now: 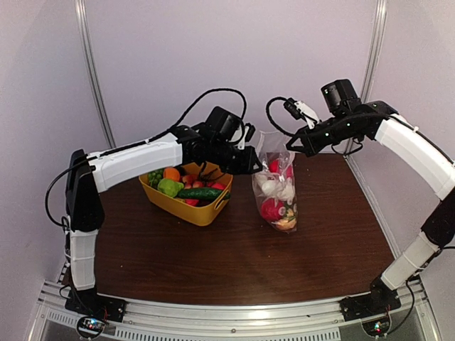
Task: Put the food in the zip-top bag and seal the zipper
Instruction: Adjust the zipper food storage bag.
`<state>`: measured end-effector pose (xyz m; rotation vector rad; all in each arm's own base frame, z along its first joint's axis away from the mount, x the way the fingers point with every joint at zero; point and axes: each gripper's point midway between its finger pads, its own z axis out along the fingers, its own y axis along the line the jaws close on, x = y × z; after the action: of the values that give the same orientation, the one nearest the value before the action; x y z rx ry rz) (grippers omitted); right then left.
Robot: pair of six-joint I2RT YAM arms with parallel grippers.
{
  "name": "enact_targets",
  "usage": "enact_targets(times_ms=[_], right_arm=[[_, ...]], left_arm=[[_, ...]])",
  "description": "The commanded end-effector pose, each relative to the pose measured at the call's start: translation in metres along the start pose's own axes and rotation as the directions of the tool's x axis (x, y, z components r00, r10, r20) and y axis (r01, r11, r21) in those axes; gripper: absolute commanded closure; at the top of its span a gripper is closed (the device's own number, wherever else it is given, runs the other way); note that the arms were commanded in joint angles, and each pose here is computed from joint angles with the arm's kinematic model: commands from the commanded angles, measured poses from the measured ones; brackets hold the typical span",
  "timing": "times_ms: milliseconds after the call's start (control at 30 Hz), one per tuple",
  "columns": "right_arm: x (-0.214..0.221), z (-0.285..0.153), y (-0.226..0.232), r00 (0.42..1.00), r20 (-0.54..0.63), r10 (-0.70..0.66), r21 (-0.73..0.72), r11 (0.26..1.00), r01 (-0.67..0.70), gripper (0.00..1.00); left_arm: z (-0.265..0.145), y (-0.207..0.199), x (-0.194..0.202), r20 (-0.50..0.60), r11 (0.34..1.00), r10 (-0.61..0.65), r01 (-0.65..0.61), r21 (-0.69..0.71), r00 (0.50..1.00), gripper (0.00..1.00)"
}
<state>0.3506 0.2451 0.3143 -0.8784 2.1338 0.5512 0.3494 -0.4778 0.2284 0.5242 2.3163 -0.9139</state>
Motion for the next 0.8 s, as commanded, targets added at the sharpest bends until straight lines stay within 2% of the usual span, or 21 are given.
enact_targets(times_ms=[0,33,133,233,333,500,633,767], right_arm=[[-0.008,-0.014,-0.003,0.999,0.032,-0.024,0.056,0.998,0.022,1.00],[-0.010,-0.017,-0.010,0.999,0.024,-0.035,0.101,0.994,0.033,1.00],[-0.028,-0.047,-0.047,0.997,0.016,-0.071,0.310,0.949,0.063,1.00],[-0.038,-0.077,-0.090,0.998,0.046,-0.039,0.455,0.890,0.014,1.00],[-0.036,-0.088,-0.113,0.998,0.059,0.006,0.503,0.864,-0.035,1.00],[-0.038,-0.086,-0.104,0.996,0.086,0.023,0.439,0.897,-0.058,1.00],[-0.049,-0.096,-0.102,0.992,0.130,0.003,0.447,0.892,-0.061,1.00],[-0.056,-0.101,-0.099,0.989,0.149,-0.010,0.439,0.897,-0.058,1.00]], left_arm=[[-0.028,-0.032,-0.051,0.128,0.994,0.012,-0.026,0.107,0.992,0.95],[-0.037,-0.041,-0.062,0.151,0.991,0.018,-0.037,0.126,0.988,1.00],[-0.084,-0.079,-0.094,0.231,0.977,0.071,-0.114,0.180,0.970,1.00],[-0.127,-0.105,-0.113,0.352,0.967,0.124,-0.192,0.165,0.928,1.00],[-0.118,-0.091,-0.112,0.337,0.973,0.119,-0.177,0.147,0.934,1.00],[-0.083,-0.095,-0.089,0.260,0.951,0.113,-0.179,0.250,0.959,1.00],[-0.068,-0.096,-0.084,0.245,0.939,0.126,-0.196,0.284,0.961,0.88],[-0.065,-0.089,-0.085,0.243,0.941,0.126,-0.193,0.278,0.962,0.87]])
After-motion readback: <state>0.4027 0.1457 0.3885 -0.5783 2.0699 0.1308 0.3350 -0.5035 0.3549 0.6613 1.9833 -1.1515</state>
